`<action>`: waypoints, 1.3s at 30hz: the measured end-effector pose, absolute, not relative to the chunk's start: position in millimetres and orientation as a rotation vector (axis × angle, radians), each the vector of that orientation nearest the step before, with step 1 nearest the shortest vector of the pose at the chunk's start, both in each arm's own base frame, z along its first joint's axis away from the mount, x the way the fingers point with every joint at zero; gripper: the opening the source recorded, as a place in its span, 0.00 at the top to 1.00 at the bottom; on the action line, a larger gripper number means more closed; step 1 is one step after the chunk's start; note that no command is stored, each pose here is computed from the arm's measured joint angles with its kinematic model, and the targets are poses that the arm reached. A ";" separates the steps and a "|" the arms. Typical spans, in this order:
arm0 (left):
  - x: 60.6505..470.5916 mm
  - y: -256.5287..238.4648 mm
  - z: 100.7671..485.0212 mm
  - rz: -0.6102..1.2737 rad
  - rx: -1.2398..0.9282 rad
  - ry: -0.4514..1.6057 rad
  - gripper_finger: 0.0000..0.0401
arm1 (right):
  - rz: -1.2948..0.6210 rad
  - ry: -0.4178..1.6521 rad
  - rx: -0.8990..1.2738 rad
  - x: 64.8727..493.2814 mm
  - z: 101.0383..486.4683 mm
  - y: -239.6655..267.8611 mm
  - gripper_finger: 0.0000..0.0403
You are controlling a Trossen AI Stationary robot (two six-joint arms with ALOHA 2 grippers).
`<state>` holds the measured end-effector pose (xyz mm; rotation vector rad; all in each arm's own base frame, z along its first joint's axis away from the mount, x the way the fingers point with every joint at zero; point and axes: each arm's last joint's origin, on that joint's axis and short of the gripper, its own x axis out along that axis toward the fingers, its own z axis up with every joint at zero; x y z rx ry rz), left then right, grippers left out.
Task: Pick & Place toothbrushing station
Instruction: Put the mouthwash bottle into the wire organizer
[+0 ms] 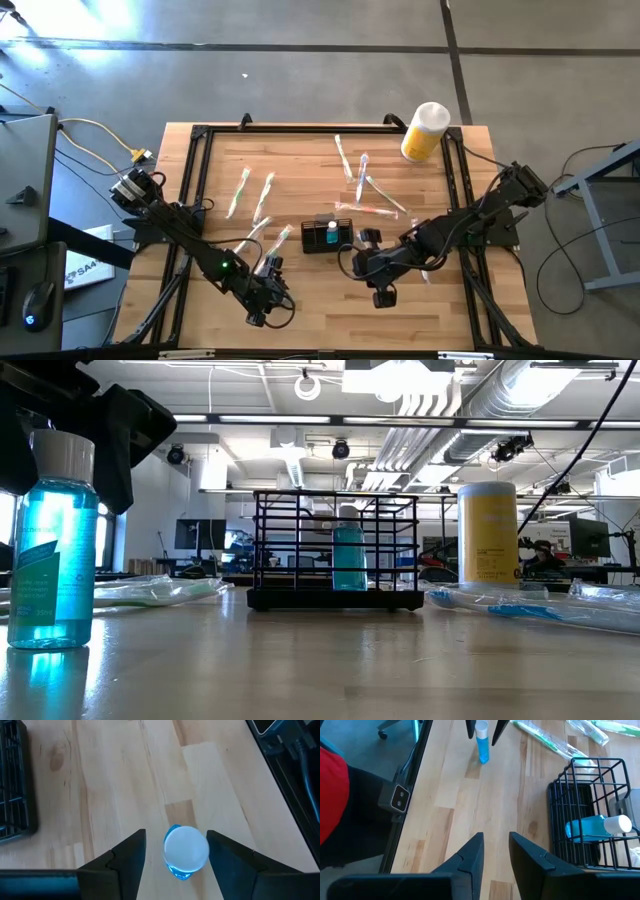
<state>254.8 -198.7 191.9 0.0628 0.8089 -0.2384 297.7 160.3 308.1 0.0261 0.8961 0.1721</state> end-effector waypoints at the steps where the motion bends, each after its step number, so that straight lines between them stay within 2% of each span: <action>1: 254.9 -198.7 192.0 -0.237 0.067 0.806 0.50 | 0.172 0.896 0.026 297.7 308.1 160.4 0.79; 16: 255.1 -198.5 192.1 -0.227 0.057 0.804 0.51 | 0.177 0.895 0.016 297.7 308.1 160.4 0.79; 20: 254.9 -198.6 191.9 -0.231 0.050 0.810 0.58 | 0.179 0.894 0.012 297.7 308.1 160.4 0.79; 26: 254.8 -198.7 191.9 -0.236 0.051 0.811 0.78 | 0.187 0.892 -0.005 297.7 308.2 160.3 0.79; 39: 254.9 -198.7 191.9 -0.237 0.056 0.810 0.78 | 0.186 0.900 -0.009 297.1 307.7 160.0 0.79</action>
